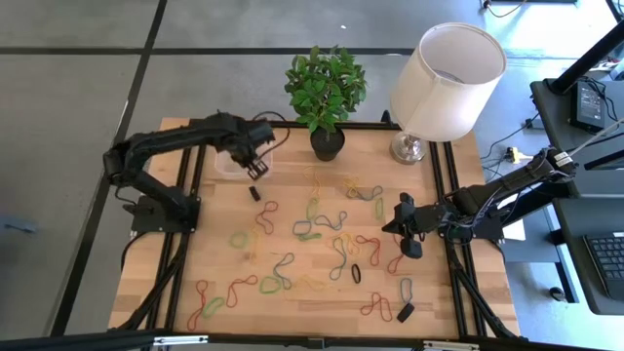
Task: Pick and place rubber bands into bin
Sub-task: Put the black rubber band into the transparent bin
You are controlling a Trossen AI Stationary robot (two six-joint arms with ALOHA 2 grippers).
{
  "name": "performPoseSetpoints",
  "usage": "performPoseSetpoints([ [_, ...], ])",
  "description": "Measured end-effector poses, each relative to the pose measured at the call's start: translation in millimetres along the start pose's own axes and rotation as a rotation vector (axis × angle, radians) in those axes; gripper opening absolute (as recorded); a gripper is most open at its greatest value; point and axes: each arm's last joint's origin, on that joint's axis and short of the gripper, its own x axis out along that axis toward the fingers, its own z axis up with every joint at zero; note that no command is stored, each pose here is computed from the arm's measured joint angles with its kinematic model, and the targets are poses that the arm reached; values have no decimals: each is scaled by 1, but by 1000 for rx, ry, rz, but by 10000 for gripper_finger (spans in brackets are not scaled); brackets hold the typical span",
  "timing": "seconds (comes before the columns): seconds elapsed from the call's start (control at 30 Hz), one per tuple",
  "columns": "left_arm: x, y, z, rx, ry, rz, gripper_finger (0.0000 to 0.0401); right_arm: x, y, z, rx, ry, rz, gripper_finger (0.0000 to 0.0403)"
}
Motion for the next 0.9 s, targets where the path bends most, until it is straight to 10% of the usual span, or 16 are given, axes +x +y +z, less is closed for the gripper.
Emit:
performPoseSetpoints([
  [0.9,13,35,11,222,31,44,2,0,0,0,0,0,0,7],
])
